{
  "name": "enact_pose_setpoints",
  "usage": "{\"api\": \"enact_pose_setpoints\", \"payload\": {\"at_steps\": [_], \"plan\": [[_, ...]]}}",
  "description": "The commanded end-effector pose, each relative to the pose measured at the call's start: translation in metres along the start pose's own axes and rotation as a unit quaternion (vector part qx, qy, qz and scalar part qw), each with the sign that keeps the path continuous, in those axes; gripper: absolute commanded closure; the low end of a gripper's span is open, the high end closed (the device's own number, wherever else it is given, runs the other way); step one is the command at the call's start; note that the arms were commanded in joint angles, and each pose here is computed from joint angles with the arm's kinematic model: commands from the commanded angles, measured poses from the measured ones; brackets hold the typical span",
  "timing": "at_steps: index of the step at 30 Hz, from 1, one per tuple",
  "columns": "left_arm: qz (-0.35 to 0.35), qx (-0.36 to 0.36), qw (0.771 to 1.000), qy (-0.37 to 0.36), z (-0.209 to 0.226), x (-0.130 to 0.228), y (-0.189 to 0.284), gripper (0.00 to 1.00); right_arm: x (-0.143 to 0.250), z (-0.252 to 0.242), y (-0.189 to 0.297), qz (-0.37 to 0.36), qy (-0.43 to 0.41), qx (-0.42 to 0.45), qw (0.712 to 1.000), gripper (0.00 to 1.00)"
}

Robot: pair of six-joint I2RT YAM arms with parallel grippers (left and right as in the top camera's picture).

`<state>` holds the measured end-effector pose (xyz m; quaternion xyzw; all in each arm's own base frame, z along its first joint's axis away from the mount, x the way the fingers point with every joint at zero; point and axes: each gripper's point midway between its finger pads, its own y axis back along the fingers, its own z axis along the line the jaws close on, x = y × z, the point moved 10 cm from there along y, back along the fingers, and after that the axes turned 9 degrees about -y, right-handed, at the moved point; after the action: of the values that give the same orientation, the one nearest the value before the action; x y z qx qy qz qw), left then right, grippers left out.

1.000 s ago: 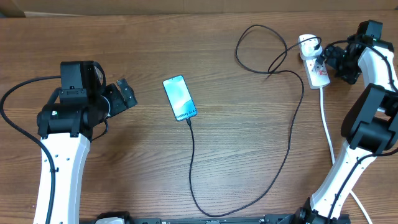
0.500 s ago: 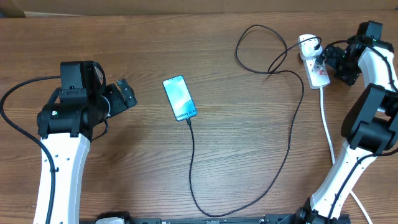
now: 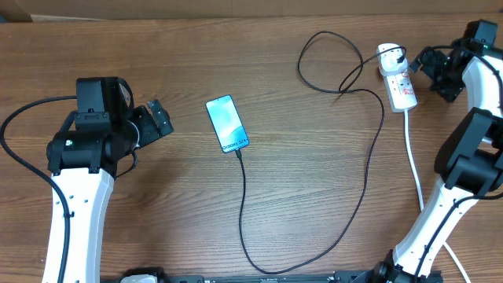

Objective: Plug charger to phone and switch on socket

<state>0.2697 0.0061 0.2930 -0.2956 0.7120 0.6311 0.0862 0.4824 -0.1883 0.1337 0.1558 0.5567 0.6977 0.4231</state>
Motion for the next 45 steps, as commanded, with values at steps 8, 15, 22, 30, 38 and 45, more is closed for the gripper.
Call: {"api": "enact_pose_setpoints", "payload": {"at_steps": [8,15,22,30,38,45], "plan": [[-0.001,-0.003,1.0,-0.003,0.001,-0.002,-0.001,0.0,-0.003,-0.004,-0.002,-0.012,-0.009,0.024,1.0,0.0],[-0.001,-0.003,1.0,-0.003,0.001,-0.002,-0.001,0.0,0.006,-0.012,-0.015,0.003,-0.011,0.034,0.999,0.0],[-0.001,-0.003,1.0,-0.003,0.001,-0.002,-0.001,0.0,0.007,-0.007,-0.015,0.014,-0.01,0.003,1.0,0.0],[-0.001,-0.003,1.0,-0.003,0.001,-0.002,-0.001,0.0,0.014,-0.012,-0.022,0.027,-0.007,0.011,1.0,0.0],[-0.001,-0.003,1.0,-0.003,0.001,-0.002,-0.001,0.0,0.017,-0.013,-0.026,0.027,-0.006,0.01,1.0,0.0],[-0.001,-0.003,1.0,-0.003,0.001,-0.002,-0.001,0.0,0.015,-0.011,-0.026,0.02,-0.004,0.006,1.0,0.0]]}}
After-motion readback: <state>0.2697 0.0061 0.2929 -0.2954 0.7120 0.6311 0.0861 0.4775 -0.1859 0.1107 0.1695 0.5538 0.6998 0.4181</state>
